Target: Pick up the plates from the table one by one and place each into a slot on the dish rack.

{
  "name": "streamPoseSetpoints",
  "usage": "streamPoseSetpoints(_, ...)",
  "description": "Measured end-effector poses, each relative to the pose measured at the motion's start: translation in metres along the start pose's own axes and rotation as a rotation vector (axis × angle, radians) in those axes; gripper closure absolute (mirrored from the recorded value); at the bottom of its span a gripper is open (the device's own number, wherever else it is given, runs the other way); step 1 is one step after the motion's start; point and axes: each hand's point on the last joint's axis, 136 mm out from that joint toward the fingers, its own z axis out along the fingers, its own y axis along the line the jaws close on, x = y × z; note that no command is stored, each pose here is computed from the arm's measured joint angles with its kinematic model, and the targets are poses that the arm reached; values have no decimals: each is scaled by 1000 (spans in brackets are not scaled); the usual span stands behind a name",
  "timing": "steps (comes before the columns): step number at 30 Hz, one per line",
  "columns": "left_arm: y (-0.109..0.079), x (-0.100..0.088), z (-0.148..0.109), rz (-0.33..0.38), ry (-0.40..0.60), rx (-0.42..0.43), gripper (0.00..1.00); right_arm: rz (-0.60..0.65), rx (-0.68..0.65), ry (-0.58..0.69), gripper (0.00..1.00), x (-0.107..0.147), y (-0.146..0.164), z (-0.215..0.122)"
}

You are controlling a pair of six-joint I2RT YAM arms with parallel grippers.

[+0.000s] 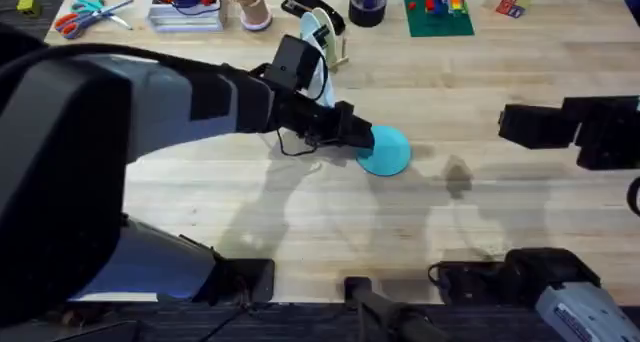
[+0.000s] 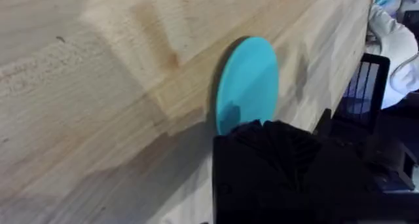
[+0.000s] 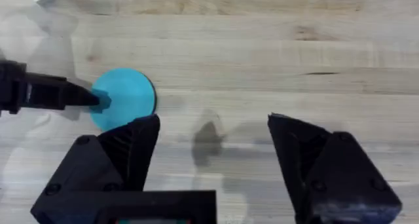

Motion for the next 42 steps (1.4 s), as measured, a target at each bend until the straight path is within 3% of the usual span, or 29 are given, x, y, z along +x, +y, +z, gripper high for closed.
streamPoseSetpoints(7,12,4,10,-27,26,-3,958,0,0,0,7,0,0,0)
streamPoseSetpoints(16,12,8,19,-40,63,55,958,0,0,0,7,0,0,0)
streamPoseSetpoints(27,12,8,19,-39,64,60,958,0,-8,3,8,1,1,0)
streamPoseSetpoints(36,12,8,19,-39,64,60,958,6,-187,50,8,5,32,4)
streamPoseSetpoints(42,12,8,19,-38,63,60,958,37,-288,214,8,19,48,25)
